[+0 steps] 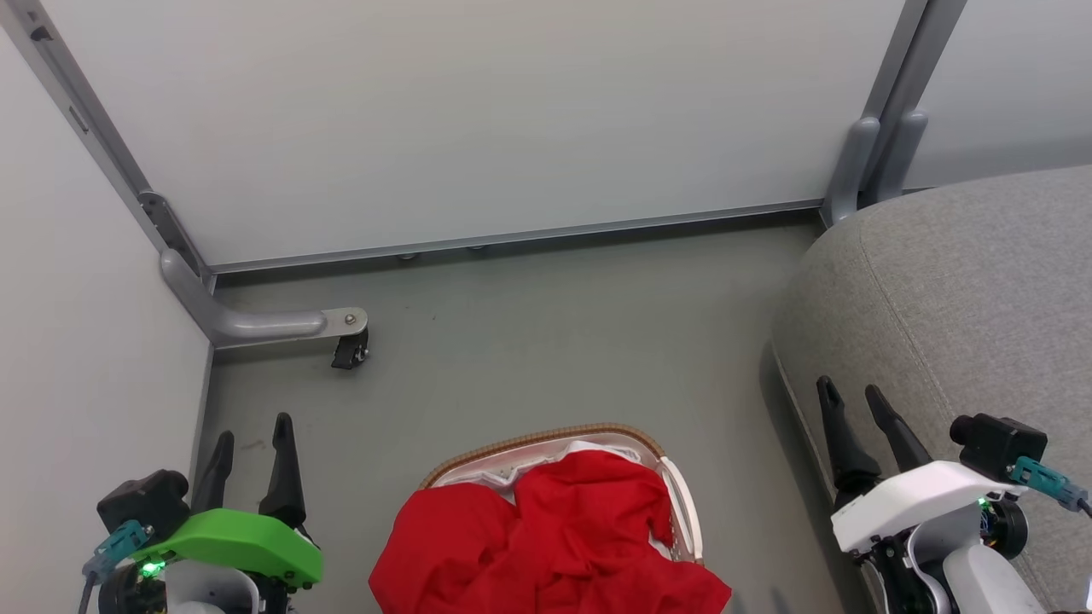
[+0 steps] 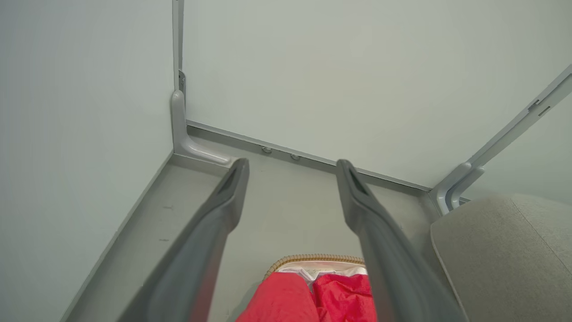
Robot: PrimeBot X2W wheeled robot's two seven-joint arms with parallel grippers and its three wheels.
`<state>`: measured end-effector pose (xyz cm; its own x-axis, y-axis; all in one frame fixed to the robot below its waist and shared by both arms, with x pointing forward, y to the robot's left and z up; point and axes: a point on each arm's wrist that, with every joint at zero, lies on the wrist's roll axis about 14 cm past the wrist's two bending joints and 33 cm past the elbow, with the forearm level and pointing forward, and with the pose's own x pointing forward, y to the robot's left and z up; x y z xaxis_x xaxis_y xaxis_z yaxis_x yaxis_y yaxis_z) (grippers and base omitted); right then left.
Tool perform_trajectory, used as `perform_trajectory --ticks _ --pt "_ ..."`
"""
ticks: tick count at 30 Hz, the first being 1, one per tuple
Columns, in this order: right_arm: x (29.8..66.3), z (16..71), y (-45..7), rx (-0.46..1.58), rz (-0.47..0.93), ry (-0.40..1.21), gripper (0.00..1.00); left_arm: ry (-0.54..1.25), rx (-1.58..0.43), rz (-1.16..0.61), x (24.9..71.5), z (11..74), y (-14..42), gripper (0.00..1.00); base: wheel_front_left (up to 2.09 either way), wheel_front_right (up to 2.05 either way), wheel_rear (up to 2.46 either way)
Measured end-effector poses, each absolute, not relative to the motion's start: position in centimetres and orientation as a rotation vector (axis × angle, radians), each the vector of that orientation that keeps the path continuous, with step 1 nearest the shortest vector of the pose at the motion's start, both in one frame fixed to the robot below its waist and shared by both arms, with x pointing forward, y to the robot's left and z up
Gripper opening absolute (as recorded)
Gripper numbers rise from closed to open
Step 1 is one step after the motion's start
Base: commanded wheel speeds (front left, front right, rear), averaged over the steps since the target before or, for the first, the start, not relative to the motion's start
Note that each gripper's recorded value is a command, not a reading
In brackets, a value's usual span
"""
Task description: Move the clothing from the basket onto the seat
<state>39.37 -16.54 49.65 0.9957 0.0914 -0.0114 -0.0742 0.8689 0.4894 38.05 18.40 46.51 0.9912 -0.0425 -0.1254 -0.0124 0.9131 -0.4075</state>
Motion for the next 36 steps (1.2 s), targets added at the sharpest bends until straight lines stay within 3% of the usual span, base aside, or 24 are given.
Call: perform_trajectory --ticks 36 --pt "38.9 49.4 -15.5 0.17 0.148 0.002 1.0 0.081 -0.087 -0.082 37.8 46.8 18.0 1.0 0.0 0.0 0.0"
